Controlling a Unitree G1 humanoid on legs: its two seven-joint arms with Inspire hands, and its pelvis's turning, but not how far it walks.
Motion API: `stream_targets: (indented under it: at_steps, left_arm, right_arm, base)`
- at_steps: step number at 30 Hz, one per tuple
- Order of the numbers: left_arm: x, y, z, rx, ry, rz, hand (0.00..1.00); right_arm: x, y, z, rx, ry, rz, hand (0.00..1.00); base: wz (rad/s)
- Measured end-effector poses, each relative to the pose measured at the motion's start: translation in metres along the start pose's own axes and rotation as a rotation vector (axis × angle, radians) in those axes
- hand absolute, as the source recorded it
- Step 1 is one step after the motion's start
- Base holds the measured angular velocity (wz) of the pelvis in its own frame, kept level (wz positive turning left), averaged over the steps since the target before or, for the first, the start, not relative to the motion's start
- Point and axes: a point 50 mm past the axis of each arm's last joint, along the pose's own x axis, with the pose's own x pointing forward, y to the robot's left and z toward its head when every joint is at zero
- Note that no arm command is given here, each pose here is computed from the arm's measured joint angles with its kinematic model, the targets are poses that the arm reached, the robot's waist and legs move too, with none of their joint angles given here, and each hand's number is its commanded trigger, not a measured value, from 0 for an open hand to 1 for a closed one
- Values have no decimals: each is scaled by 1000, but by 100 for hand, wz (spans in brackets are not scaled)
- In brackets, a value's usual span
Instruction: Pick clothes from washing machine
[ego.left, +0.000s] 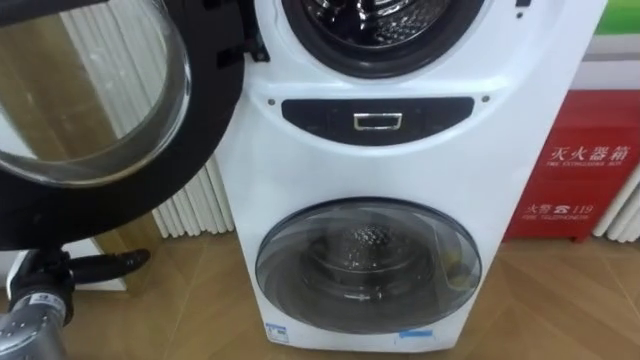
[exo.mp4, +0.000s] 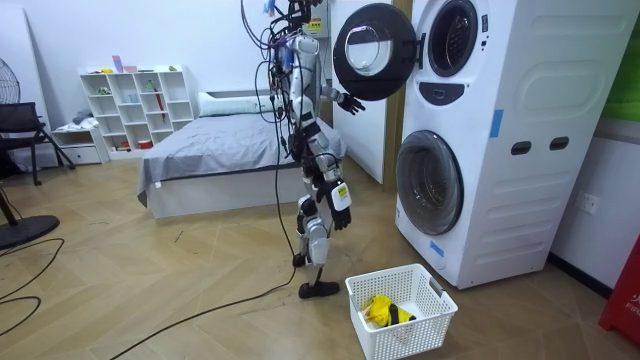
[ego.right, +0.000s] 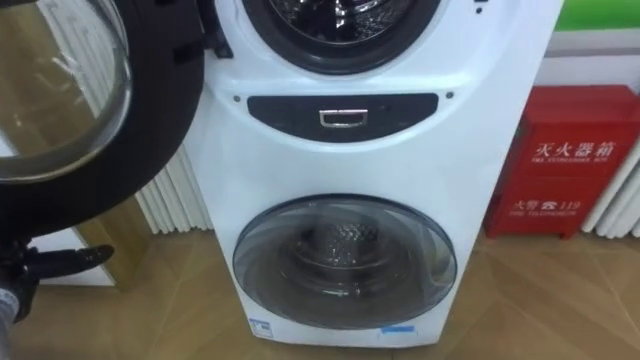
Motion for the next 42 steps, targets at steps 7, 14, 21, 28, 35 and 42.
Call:
stream_targets:
  at_steps: [7, 14, 21, 28, 35, 42]
  left_arm:
    - [-3, -6, 4, 39, -38, 24, 0]
    - [-23, -15, 14, 231, -152, 73, 0]
    - [-48, -23, 9, 251, -213, 30, 0]
    - [-64, -29, 4, 266, -238, -3, 0]
    - [-89, -55, -15, 283, -233, -142, 0]
    - [-118, -96, -35, 404, -273, -471, 0]
  right_arm:
    - [-1, -1, 4, -19, -26, -10, 0]
    - [0, 0, 6, -19, -33, -2, 0]
    - [2, 8, 15, -8, -61, 31, 0]
    - [7, 9, 32, -58, -90, 61, 0]
    - [12, 5, 40, -130, -74, 94, 0]
    - [13, 0, 52, -187, -109, 87, 0]
  base:
    - [9]
    - [20]
    - [18]
    - [6]
    - [12]
    - [-5]
